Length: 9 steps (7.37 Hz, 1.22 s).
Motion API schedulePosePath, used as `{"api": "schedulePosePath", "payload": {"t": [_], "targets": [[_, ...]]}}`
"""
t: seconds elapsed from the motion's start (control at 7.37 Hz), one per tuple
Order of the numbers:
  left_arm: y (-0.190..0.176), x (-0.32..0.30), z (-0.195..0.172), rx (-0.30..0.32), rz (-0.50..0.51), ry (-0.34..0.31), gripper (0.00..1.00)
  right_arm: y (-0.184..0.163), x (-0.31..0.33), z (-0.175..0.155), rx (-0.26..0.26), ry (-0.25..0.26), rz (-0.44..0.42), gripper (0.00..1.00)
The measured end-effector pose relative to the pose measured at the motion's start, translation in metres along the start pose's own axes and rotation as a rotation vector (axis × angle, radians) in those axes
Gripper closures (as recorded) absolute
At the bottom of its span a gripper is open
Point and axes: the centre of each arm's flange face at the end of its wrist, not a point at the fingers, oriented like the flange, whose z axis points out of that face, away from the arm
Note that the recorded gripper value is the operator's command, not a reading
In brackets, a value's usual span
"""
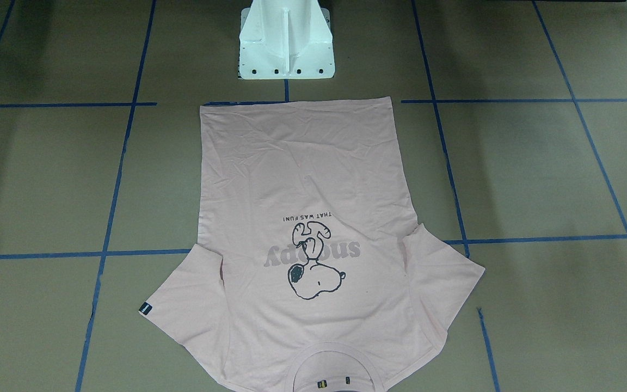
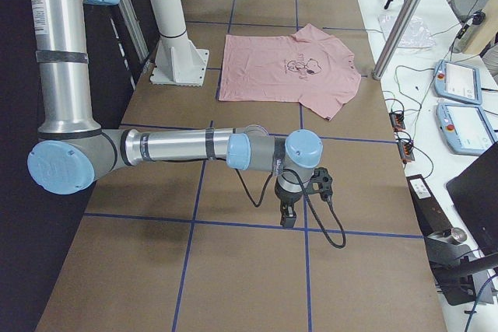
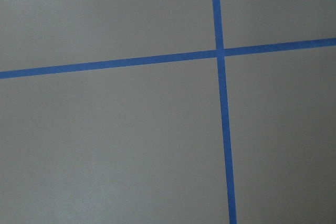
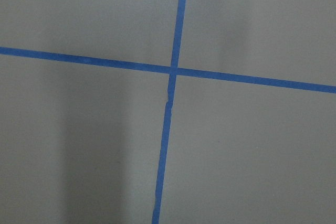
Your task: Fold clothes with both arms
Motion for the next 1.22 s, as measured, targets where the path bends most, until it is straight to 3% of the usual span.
{"api": "schedulePosePath", "payload": {"t": [0.41,0.68,0.95,1.22], "targets": [[-0.005,0.004,-0.005,0.016,0.012,-0.002,0.0,-0.005,-0.004,-0.004,0.035,0.004,-0.032,0.0],[-0.042,0.031,-0.031,0.11,0.105,-0.011,0.0,-0.03,-0.025,-0.003,0.12,0.012,-0.136,0.0],[-0.098,0.088,-0.07,0.213,0.242,-0.006,0.0,-0.093,-0.074,0.039,0.205,-0.006,-0.294,0.0],[-0.122,0.132,-0.084,0.32,0.371,0.061,0.0,-0.161,-0.168,0.065,0.25,-0.074,-0.257,0.0]]}}
